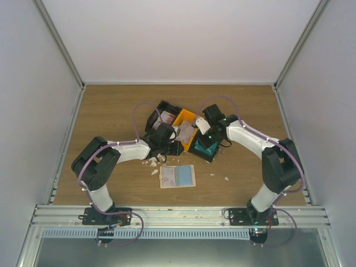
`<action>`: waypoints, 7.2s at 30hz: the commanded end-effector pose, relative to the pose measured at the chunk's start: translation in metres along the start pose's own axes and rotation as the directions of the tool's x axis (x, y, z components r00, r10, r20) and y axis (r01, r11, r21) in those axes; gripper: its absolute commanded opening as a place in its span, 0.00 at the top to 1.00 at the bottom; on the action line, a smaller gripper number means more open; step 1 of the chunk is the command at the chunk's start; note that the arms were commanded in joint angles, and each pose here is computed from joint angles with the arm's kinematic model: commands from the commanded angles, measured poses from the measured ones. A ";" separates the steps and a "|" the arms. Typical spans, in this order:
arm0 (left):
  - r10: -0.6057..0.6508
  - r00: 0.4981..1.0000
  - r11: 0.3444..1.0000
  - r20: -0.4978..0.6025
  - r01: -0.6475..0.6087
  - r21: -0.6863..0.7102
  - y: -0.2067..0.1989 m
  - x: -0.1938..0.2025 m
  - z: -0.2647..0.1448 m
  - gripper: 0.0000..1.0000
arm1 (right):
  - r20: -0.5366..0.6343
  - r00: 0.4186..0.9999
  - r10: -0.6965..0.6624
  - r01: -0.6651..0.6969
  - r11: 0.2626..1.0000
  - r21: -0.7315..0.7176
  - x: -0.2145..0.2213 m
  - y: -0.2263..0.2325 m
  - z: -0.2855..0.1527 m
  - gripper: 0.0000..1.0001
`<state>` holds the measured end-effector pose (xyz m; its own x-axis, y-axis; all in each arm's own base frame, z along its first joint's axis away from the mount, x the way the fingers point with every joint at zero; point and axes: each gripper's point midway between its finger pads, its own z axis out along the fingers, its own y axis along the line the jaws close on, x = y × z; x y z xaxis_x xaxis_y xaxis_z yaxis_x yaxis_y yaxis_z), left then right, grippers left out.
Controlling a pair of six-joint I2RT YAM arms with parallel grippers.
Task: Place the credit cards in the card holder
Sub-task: Pick up the credit card from the storage box, then place the credit card in the storage box, then insert the credit card into the card holder.
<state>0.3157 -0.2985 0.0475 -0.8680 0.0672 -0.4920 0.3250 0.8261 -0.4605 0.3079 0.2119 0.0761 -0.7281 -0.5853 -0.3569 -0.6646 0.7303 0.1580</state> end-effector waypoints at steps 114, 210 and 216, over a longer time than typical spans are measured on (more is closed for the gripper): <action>0.084 0.996 0.549 0.037 -0.077 0.833 -0.174 -0.093 -0.128 1.00 | 0.490 0.694 0.528 -0.158 0.775 -0.612 -0.004 0.006 -0.134 0.85; -0.077 0.986 0.813 0.147 -0.023 0.581 -0.087 0.000 -0.147 0.39 | 0.377 0.778 0.502 -0.005 0.606 -0.796 -0.008 0.143 -0.122 1.00; -0.050 0.977 0.782 0.209 -0.091 0.616 -0.097 -0.004 -0.169 0.65 | 0.369 0.798 0.477 0.022 0.588 -0.809 -0.005 0.156 -0.124 1.00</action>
<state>0.2236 -0.2861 0.1982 -0.8370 -0.0596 -0.5440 0.4941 0.3451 -0.7980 0.1944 0.2776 0.2002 -0.8586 0.0236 -0.5121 -0.4987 0.1933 0.8449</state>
